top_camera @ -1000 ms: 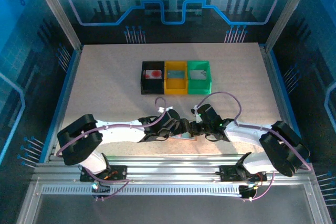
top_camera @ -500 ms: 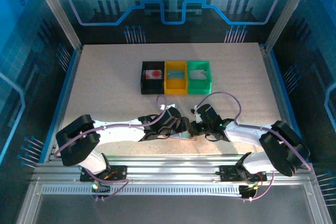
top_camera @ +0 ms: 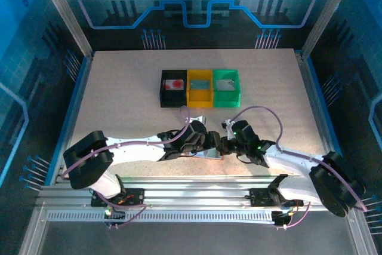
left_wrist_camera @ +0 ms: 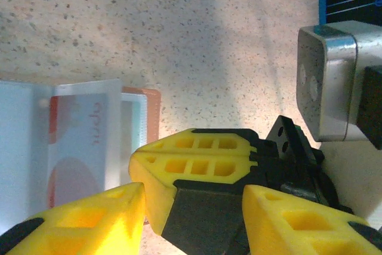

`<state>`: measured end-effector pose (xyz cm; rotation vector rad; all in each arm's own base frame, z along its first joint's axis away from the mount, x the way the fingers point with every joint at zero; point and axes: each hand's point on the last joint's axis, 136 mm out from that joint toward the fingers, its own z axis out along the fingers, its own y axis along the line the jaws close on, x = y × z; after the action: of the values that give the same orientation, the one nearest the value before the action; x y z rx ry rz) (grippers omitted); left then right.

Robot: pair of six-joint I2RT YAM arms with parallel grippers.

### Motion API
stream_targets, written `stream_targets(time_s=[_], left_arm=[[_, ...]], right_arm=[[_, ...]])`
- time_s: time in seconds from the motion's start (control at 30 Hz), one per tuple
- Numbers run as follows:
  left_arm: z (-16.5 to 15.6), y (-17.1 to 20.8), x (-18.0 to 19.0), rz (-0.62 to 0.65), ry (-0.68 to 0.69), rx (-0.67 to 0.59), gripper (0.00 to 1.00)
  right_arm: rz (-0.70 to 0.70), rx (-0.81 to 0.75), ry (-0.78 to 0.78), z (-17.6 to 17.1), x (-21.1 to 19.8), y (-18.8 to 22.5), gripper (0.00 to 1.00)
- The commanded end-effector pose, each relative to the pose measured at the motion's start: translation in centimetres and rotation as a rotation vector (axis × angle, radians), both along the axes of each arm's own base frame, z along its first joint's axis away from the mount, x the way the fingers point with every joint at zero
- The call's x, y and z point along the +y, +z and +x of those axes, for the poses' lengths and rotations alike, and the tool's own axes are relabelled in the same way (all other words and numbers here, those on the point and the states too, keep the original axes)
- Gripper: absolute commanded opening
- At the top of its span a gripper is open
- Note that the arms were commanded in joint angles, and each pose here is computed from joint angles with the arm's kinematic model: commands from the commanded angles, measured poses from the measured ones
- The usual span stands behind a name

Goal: Take the credit cards out of the card holder

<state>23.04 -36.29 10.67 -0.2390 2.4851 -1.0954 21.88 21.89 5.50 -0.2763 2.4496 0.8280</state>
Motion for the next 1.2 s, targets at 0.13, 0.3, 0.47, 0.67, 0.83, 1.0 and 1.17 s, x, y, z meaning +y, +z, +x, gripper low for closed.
stream_targets(time_s=[0.13,0.3,0.47,0.67,0.83,1.0,1.17], left_arm=[[0.4,1.2,-2.0,-0.097,-0.007,-0.004,0.47],[0.4,0.3,-2.4,-0.116,-0.003,0.012,0.47],[0.6,0.4,-3.0,-0.178,0.002,0.002,0.46],[0.9,2.3,0.9,-0.037,0.041,-0.068,0.48],[-0.3,0.7,4.5,0.047,0.088,-0.046,0.5],[-1.6,-1.6,7.8,0.124,0.127,-0.005,0.5],[-2.2,-3.1,9.6,0.183,0.151,0.016,0.5]], right_arm=[[0.011,-0.09,-0.07,0.7,-1.6,1.9,0.0],[0.032,-0.146,-0.137,0.8,-3.3,2.9,0.0],[0.055,-0.179,-0.172,0.8,-4.2,3.4,0.0],[0.038,-0.115,-0.131,0.7,-3.3,2.3,0.0],[0.035,-0.033,-0.079,0.6,-1.9,1.1,0.0],[0.016,0.009,-0.043,0.3,-0.8,0.1,0.0],[-0.005,0.033,-0.036,0.4,-0.5,-0.7,0.0]])
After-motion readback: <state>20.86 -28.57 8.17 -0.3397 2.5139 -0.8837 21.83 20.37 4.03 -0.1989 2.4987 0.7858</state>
